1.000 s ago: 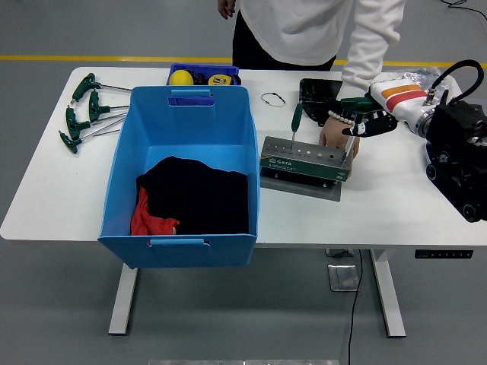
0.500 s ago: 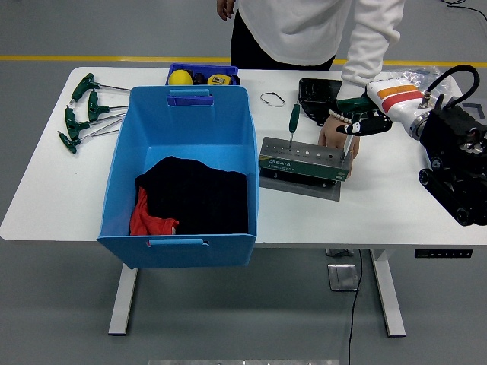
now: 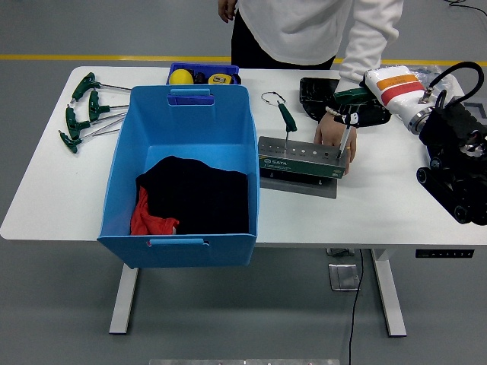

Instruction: Lift tool from toolbox,place it in box,lift tool from toolbox,place it in box

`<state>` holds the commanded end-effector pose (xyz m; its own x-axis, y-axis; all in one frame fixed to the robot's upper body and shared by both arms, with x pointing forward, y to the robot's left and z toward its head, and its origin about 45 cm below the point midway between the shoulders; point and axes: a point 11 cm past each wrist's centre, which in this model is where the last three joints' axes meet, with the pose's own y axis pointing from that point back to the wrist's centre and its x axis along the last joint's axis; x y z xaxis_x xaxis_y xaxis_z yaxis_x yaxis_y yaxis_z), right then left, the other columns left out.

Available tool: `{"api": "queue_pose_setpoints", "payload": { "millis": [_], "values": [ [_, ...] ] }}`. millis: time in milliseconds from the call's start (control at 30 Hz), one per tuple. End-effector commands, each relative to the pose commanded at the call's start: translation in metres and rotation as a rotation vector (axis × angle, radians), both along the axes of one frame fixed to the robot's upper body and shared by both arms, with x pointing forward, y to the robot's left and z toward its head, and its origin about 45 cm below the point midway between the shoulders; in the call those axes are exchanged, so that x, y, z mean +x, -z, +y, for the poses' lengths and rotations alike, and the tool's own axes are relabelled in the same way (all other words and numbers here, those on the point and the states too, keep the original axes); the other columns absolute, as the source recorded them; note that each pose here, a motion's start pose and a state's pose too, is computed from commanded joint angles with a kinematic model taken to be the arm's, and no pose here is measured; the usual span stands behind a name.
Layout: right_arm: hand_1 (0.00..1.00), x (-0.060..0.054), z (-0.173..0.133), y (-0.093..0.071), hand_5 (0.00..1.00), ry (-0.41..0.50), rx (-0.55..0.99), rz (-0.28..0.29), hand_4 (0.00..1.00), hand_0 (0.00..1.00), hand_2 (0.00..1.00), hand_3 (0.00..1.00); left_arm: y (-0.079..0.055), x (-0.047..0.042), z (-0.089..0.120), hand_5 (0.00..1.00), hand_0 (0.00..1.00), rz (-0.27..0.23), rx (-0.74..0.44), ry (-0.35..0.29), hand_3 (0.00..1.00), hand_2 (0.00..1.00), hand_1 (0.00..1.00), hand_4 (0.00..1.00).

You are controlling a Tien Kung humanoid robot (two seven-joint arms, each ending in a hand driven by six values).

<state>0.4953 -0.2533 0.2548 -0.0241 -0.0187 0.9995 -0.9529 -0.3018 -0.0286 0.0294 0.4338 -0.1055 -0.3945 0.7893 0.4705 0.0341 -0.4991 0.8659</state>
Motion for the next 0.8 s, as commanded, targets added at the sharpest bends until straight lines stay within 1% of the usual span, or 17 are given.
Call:
{"api": "queue_pose_setpoints", "payload": {
  "millis": [33,67,233,267,333,433,467,533,633,667,800],
  "values": [
    [0.002,0.0,0.0,-0.002,0.654,0.0,0.0,-0.004,0.998,0.002,0.002,0.002,0.0,0.0,0.0,0.776,0.462,0.0,0.0,0.0,0.75,0.488,0.459,0.809],
    [0.002,0.0,0.0,-0.003,0.617,-0.001,0.001,-0.008,0.998,0.002,0.002,0.002,0.0,0.0,0.0,0.776,0.462,0.0,0.0,0.0,0.75,0.488,0.459,0.809],
    [0.002,0.002,-0.001,-0.013,0.617,-0.003,0.002,-0.029,0.998,0.002,0.002,0.002,0.0,-0.0006,0.0,0.776,0.462,0.0,0.001,-0.003,0.75,0.488,0.459,0.809],
    [0.002,0.002,-0.001,-0.016,0.488,-0.002,0.004,-0.035,0.923,0.002,0.002,0.002,0.0,-0.0009,0.0,0.776,0.462,0.0,0.001,-0.003,0.75,0.488,0.456,0.809],
    [0.002,0.003,-0.001,-0.022,0.488,0.0,0.008,-0.045,0.923,0.002,0.002,0.002,0.0,-0.0015,0.0,0.776,0.462,0.001,0.001,-0.004,0.75,0.488,0.456,0.809],
    [0.002,0.004,-0.002,-0.037,0.488,-0.004,0.023,-0.073,0.923,0.002,0.002,0.002,0.0,-0.0027,0.001,0.776,0.462,0.003,0.002,-0.007,0.75,0.488,0.456,0.809],
    [0.002,0.004,-0.002,-0.04,0.479,-0.005,0.026,-0.079,0.86,0.002,0.002,0.002,0.0,-0.0029,0.001,0.777,0.462,0.003,0.002,-0.007,0.75,0.487,0.456,0.809],
    [0.002,0.005,-0.002,-0.052,0.479,-0.008,0.034,-0.1,0.86,0.002,0.002,0.002,0.0,-0.0038,0.001,0.777,0.462,0.004,0.003,-0.008,0.75,0.487,0.456,0.809],
    [0.002,0.006,-0.002,-0.066,0.479,-0.013,0.044,-0.114,0.86,0.002,0.002,0.002,0.0,-0.0047,0.001,0.777,0.462,0.005,0.004,-0.01,0.75,0.487,0.456,0.809],
    [0.002,0.006,-0.001,-0.07,0.47,-0.015,0.045,-0.119,0.836,0.002,0.002,0.002,0.0,-0.0049,0.002,0.777,0.462,0.005,0.004,-0.01,0.75,0.487,0.457,0.809],
    [0.002,0.005,0.002,-0.088,0.47,-0.025,0.051,-0.143,0.836,0.002,0.002,0.002,0.0,-0.0063,0.002,0.777,0.462,0.007,0.005,-0.014,0.75,0.487,0.457,0.809]
  ]
}}
